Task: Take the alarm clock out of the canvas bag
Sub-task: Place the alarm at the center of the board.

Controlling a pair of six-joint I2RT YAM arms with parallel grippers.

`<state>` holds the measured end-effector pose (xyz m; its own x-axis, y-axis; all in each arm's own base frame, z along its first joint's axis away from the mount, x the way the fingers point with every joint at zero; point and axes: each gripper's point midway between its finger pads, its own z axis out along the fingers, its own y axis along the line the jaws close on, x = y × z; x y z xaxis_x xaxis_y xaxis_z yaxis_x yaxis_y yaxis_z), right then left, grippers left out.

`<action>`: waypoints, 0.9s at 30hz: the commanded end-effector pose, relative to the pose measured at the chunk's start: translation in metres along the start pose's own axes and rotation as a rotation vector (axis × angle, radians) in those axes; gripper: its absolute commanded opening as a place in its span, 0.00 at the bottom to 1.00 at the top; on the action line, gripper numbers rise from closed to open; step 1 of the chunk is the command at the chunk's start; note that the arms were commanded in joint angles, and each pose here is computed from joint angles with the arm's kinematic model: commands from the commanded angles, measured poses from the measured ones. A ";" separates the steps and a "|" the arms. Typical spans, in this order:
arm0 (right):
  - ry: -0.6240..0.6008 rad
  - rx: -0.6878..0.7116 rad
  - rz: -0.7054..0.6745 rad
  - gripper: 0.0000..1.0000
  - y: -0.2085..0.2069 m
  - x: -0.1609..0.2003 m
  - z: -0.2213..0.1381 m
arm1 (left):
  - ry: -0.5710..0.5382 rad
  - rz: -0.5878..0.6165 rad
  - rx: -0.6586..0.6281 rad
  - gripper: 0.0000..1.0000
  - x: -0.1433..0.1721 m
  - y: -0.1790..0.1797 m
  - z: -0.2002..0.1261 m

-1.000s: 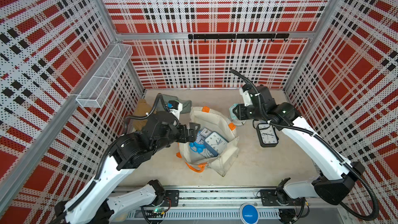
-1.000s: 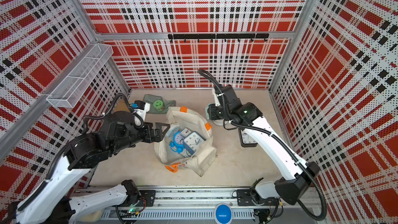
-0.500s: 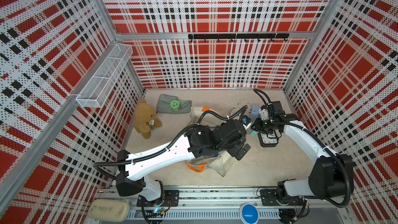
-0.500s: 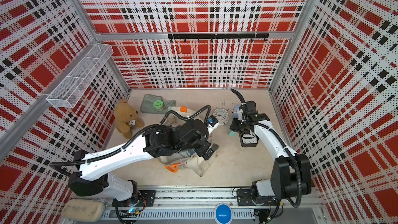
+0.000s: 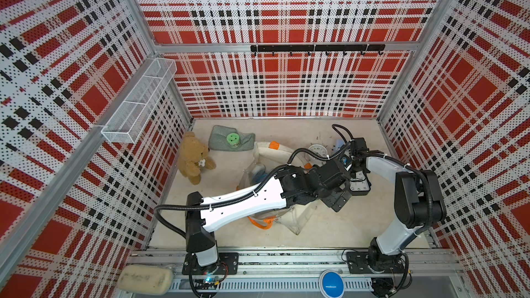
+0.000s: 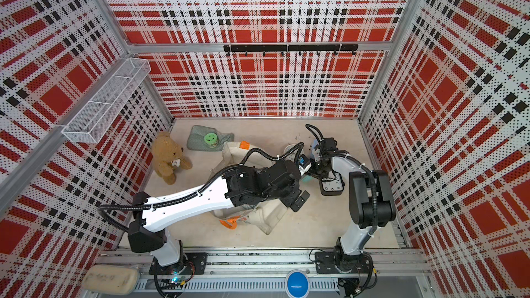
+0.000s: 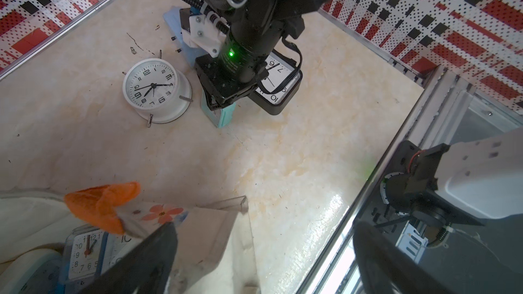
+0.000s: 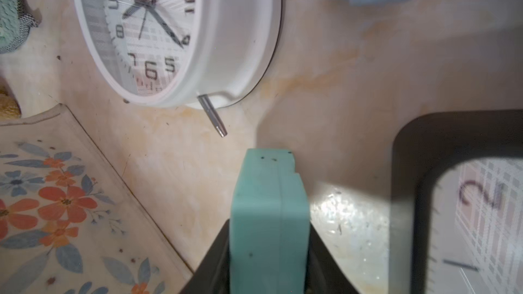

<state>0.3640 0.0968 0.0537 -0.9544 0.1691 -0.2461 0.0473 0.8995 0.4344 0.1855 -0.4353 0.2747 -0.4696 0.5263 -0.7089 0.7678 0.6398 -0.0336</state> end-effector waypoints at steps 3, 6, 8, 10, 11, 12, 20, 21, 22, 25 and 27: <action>-0.062 0.004 -0.046 0.54 0.000 -0.019 -0.003 | -0.051 -0.064 -0.003 0.99 -0.017 0.014 -0.013; -0.072 0.042 -0.050 0.65 -0.004 -0.021 -0.009 | -0.058 -0.089 -0.026 0.99 -0.016 0.025 -0.019; -0.083 0.058 -0.057 0.70 -0.004 -0.023 -0.015 | -0.071 -0.114 -0.040 0.99 -0.017 0.033 -0.026; -0.099 0.076 -0.066 0.73 -0.004 -0.028 -0.023 | -0.086 -0.151 -0.061 0.99 -0.016 0.046 -0.034; -0.106 0.083 -0.070 0.74 -0.003 -0.029 -0.027 | -0.093 -0.175 -0.070 0.99 -0.014 0.052 -0.037; -0.115 0.092 -0.074 0.75 -0.002 -0.031 -0.033 | -0.101 -0.206 -0.082 0.99 -0.012 0.059 -0.042; -0.256 0.079 -0.111 0.77 0.032 -0.048 -0.109 | -0.110 -0.580 -0.162 0.99 0.041 0.133 -0.072; -0.286 0.061 -0.127 0.77 0.043 -0.050 -0.124 | -0.103 -0.617 -0.176 0.99 0.052 0.141 -0.074; -0.314 0.047 -0.148 0.76 0.055 -0.050 -0.138 | -0.096 -0.646 -0.185 0.99 0.060 0.146 -0.076; -0.409 0.008 -0.256 0.74 0.106 -0.045 -0.185 | -0.045 -0.719 -0.200 0.99 0.083 0.156 -0.073; -0.452 -0.031 -0.350 0.70 0.146 -0.033 -0.209 | -0.002 -0.741 -0.206 1.00 0.098 0.156 -0.067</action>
<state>0.3634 0.1151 0.2629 -0.7497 0.0868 -0.6560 -0.1711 0.9322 0.3189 0.2370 -0.2512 0.2649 -0.7787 -0.0287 -0.6267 0.2334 0.9140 -0.3318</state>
